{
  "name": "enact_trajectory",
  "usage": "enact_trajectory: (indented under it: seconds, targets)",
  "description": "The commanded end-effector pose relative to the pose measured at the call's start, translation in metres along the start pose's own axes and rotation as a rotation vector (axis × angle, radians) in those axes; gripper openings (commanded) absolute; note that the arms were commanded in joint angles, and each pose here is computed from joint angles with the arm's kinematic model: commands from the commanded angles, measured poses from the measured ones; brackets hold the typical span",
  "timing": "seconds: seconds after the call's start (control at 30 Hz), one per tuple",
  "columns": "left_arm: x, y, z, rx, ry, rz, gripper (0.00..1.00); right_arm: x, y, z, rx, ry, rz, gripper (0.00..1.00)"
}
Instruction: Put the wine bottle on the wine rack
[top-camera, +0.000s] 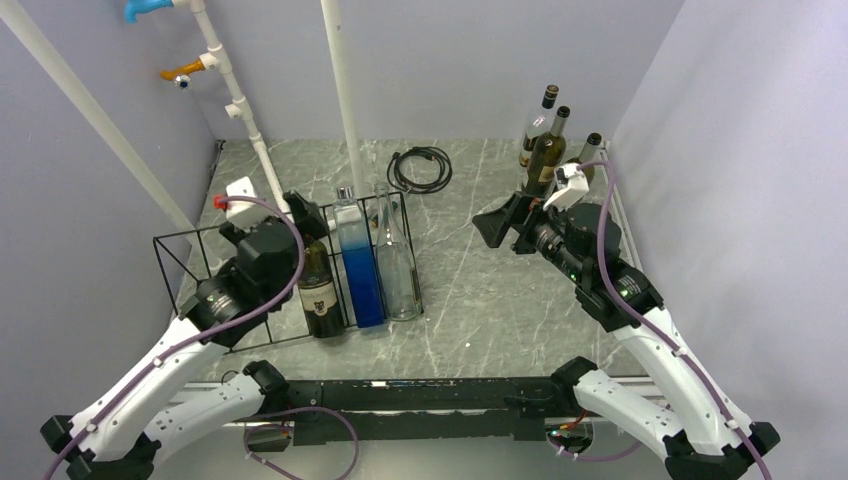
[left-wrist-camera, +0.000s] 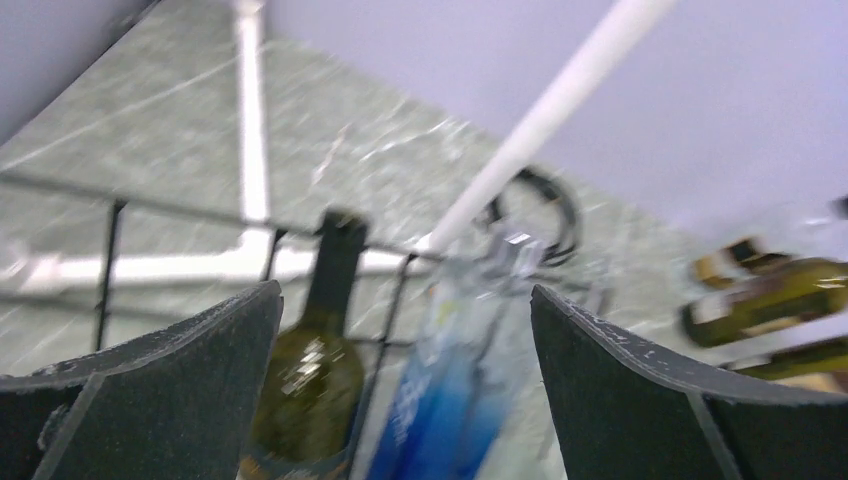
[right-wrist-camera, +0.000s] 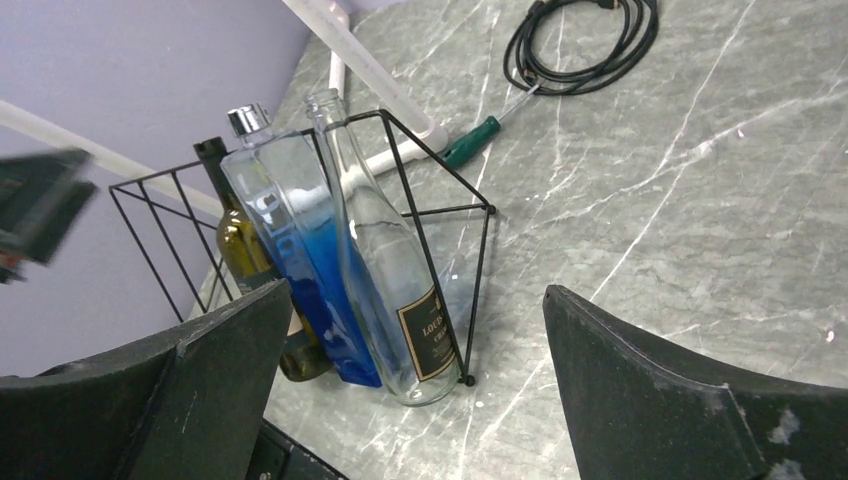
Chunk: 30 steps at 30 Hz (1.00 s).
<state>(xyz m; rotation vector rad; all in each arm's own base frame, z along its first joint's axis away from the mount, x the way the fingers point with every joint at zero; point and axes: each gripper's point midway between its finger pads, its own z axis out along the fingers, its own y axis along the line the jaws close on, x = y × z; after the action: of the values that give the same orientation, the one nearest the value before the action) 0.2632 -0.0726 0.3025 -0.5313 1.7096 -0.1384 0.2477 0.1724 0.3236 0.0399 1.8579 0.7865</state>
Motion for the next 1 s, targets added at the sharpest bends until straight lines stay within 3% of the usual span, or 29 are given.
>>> enact_trajectory:
  seconds: [0.0, 0.17, 0.27, 0.43, 0.7, 0.97]
  targets:
    - [-0.078, -0.080, -0.014, 0.330, -0.184, 0.019, 1.00, -0.010, 0.011, 0.006, -0.038, -0.021, 0.000, 1.00]
    - [-0.080, -0.126, -0.024, 0.566, -0.245, 0.211, 0.99, -0.007, 0.005, 0.007, -0.002, 0.002, -0.007, 1.00]
    - [-0.051, -0.121, -0.034, 0.682, -0.281, 0.297, 1.00, -0.016, -0.007, -0.001, 0.072, -0.023, -0.039, 1.00]
    - [-0.044, -0.124, -0.070, 0.855, -0.433, 0.358, 0.99, -0.015, -0.026, 0.002, 0.154, -0.040, -0.087, 1.00]
    - [-0.018, -0.144, -0.072, 0.910, -0.356, 0.431, 0.97, -0.024, -0.036, 0.035, 0.231, -0.038, -0.136, 1.00]
    - [-0.014, -0.142, -0.067, 0.868, -0.361, 0.455, 0.95, -0.046, -0.080, 0.026, 0.480, -0.099, -0.218, 1.00]
